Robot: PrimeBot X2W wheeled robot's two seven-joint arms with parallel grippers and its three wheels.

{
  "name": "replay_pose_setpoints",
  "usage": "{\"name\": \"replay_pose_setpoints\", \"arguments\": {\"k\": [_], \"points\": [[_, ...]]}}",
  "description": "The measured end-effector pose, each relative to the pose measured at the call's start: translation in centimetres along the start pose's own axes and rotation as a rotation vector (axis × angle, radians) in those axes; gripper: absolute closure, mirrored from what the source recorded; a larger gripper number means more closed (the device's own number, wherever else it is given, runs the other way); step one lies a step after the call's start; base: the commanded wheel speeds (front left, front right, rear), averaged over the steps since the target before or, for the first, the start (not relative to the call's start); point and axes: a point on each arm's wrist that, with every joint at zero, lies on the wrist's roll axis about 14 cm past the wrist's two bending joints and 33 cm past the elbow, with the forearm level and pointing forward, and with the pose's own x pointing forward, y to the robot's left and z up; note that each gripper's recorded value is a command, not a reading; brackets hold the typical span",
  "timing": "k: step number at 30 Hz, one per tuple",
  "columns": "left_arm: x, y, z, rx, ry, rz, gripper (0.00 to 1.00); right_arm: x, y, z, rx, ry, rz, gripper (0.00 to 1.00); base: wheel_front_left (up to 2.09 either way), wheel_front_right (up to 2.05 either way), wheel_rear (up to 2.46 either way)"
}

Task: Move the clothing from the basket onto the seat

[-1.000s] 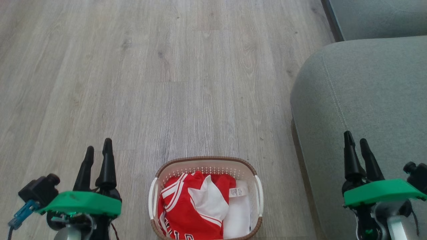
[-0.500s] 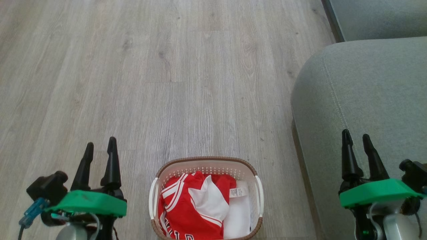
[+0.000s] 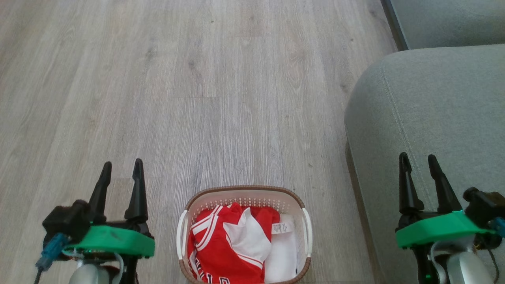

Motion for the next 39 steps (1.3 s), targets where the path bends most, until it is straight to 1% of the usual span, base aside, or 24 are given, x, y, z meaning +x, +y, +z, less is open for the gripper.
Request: {"name": "replay_pose_setpoints", "arguments": {"k": [8, 20, 39], "points": [[0.0, -0.7, 0.7, 0.107, -0.034, -0.031, 0.0, 0.1, 0.5, 0.5, -0.094, -0.021, 0.026, 0.0, 0.0, 0.0, 0.0], [-0.1, -1.5, 0.9, 0.235, -0.056, -0.067, 0.0, 0.1, 1.4, 1.2, -0.222, -0.059, 0.067, 0.0, 0.0, 0.0, 0.0], [-0.1, -1.6, 0.9, 0.239, -0.056, -0.072, 0.0, 0.0, 1.4, 1.4, -0.229, -0.066, 0.068, 0.0, 0.0, 0.0, 0.0]]}}
